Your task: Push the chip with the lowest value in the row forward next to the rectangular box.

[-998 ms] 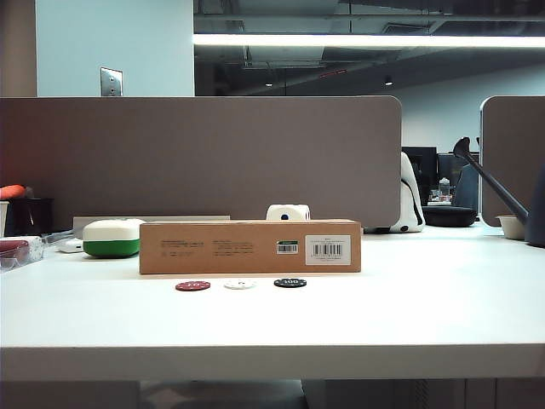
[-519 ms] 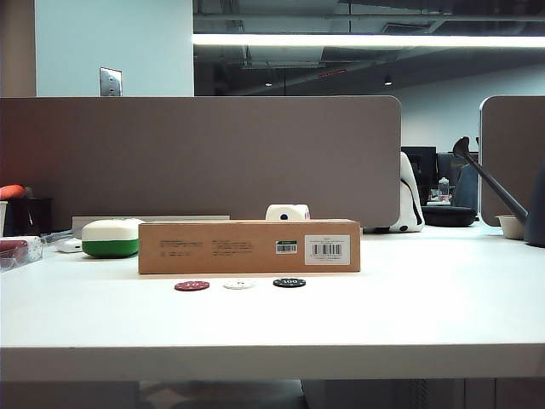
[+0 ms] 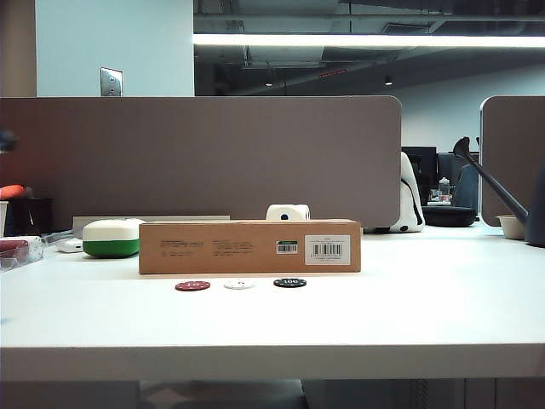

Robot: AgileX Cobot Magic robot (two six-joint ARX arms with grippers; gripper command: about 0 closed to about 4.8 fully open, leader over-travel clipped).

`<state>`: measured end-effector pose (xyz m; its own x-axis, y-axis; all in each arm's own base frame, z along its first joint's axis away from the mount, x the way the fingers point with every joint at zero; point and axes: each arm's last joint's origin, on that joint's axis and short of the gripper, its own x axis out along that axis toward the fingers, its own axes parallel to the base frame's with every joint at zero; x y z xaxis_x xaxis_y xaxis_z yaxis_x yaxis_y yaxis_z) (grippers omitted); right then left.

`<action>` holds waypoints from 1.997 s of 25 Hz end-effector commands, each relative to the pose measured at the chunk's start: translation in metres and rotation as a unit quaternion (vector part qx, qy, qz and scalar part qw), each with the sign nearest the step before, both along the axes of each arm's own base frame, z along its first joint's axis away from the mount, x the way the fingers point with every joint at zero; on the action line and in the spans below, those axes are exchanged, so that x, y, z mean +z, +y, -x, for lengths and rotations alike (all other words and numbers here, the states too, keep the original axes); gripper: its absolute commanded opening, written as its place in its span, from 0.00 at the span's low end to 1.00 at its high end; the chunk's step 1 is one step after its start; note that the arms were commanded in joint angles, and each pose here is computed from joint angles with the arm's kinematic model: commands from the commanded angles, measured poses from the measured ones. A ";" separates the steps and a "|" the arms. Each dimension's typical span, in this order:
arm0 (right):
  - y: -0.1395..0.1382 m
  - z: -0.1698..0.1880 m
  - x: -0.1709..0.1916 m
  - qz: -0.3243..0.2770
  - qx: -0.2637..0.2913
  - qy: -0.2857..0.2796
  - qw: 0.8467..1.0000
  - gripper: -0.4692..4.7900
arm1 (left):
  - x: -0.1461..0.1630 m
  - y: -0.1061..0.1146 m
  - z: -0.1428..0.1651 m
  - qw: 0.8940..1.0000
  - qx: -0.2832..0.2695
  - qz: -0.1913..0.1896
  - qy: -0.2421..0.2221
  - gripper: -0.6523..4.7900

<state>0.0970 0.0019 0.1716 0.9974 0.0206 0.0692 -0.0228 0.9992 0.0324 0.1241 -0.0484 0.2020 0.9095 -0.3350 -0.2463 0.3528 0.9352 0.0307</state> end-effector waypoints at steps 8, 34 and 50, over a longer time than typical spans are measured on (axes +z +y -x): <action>0.003 0.000 -0.001 -0.105 0.064 0.005 0.992 0.07 | 0.003 -0.055 -0.030 0.988 -0.108 -0.050 0.095 0.11; 0.006 0.004 0.016 -0.264 0.100 0.095 0.955 0.07 | -0.008 -0.056 -0.036 0.985 -0.103 -0.065 0.124 0.11; 0.061 -0.106 0.116 -0.123 0.185 0.238 0.946 0.07 | -0.008 -0.056 -0.036 0.985 -0.103 -0.065 0.124 0.11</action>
